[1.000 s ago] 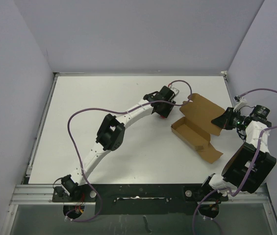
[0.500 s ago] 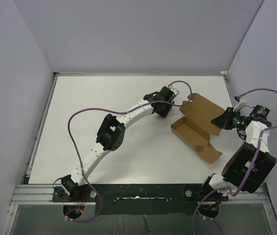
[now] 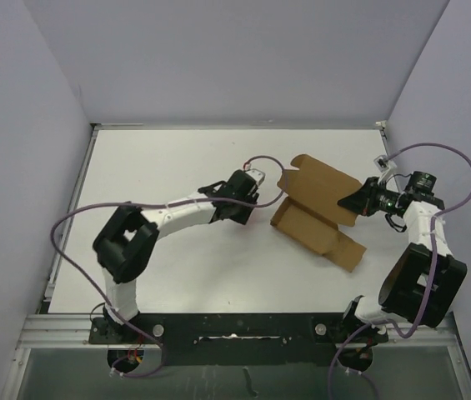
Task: Fold the paper box
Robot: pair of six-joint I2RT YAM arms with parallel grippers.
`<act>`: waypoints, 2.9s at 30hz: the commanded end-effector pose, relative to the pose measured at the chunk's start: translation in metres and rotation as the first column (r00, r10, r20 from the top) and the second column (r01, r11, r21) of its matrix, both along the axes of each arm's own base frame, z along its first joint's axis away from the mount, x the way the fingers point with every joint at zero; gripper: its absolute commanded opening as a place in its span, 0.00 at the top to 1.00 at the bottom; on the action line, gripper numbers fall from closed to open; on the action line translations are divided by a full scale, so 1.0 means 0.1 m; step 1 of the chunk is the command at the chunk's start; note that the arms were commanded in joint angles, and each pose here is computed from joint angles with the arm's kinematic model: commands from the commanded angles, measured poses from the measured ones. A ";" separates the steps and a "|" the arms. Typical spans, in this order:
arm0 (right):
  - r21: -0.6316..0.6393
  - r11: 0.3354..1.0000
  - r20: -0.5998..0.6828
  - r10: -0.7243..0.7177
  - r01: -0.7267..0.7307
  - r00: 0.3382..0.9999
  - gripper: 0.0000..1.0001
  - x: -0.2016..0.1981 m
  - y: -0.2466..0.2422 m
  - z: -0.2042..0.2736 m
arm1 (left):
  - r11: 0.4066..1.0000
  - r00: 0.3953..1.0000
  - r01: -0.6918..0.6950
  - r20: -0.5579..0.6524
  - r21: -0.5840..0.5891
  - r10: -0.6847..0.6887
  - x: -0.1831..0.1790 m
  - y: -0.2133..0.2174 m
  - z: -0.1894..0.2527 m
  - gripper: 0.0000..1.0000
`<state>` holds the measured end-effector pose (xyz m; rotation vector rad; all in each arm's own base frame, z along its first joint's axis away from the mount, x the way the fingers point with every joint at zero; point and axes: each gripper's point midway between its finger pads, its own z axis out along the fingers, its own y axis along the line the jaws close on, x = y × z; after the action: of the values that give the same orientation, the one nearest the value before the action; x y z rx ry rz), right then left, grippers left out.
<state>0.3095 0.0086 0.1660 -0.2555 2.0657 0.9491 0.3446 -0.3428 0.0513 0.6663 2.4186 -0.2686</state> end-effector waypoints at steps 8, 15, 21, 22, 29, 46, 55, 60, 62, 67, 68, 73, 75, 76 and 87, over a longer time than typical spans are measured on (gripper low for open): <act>0.113 0.950 0.052 0.287 -0.292 0.956 1.00 -0.01 0.87 0.01 | 0.939 0.960 -0.262 0.043 -0.222 0.277 -0.86 1.02 0.50 0.94; 0.107 0.893 0.047 0.435 -0.438 0.899 1.00 -0.08 1.31 -0.05 | 0.917 0.925 -0.379 -0.008 -0.126 0.381 -1.14 1.48 0.19 0.93; 0.091 0.855 0.037 0.509 -0.510 0.860 1.00 -0.15 1.51 -0.08 | 0.905 0.909 -0.416 -0.024 -0.093 0.415 -1.15 1.54 0.07 0.80; 0.091 0.852 0.036 0.515 -0.516 0.856 1.00 -0.16 1.53 -0.08 | 0.904 0.908 -0.418 -0.029 -0.090 0.418 -1.15 1.54 0.06 0.76; 0.108 0.829 0.006 0.552 -0.549 0.834 1.00 -0.22 1.65 -0.14 | 0.892 0.899 -0.438 -0.031 -0.109 0.438 -1.16 1.56 0.13 0.59; 0.047 0.805 0.088 0.587 -0.592 0.805 1.00 -0.29 1.62 0.01 | 0.656 0.981 0.067 0.170 -0.752 0.095 -1.19 1.06 1.49 0.02; 0.016 0.783 0.109 0.616 -0.621 0.780 1.00 -0.32 1.66 0.04 | 0.489 0.981 0.196 0.168 -0.850 -0.101 -0.75 0.95 1.71 0.07; -0.005 0.767 0.117 0.638 -0.642 0.761 1.00 -0.35 1.70 0.04 | 0.566 0.975 0.215 0.204 -0.796 -0.083 -0.56 0.94 1.59 0.09; -0.008 0.764 0.115 0.642 -0.646 0.758 1.00 -0.36 1.71 0.03 | 0.598 0.972 0.222 0.225 -0.771 -0.071 -0.49 0.94 1.59 0.09; -0.015 0.757 0.114 0.650 -0.653 0.751 1.00 -0.37 1.73 0.02 | 0.677 0.979 0.190 0.189 -0.711 -0.077 -0.35 0.88 1.55 0.17; -0.019 0.757 0.113 0.651 -0.653 0.751 1.00 -0.37 1.73 0.02 | 0.684 0.977 0.202 0.192 -0.701 -0.091 -0.32 0.85 1.61 0.18; -0.028 0.757 0.120 0.651 -0.653 0.750 1.00 -0.38 1.73 0.04 | 0.771 0.968 0.246 0.189 -0.587 -0.165 -0.31 0.65 1.63 0.22; -0.030 0.756 0.121 0.652 -0.654 0.748 1.00 -0.39 1.73 0.03 | 0.786 0.956 0.292 0.188 -0.545 -0.224 -0.30 0.59 1.67 0.22; -0.031 0.755 0.122 0.653 -0.655 0.748 1.00 -0.39 1.73 0.04 | 0.787 0.952 0.307 0.174 -0.535 -0.253 -0.30 0.56 1.65 0.23; -0.053 0.738 0.146 0.672 -0.673 0.726 1.00 -0.45 1.77 0.08 | 0.689 0.832 0.508 0.088 -0.517 -0.547 -0.38 0.35 1.46 0.35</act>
<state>0.2630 0.1801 0.1476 -1.0415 1.9416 1.3480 0.3178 -0.2991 0.1969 0.9153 2.0390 -1.0629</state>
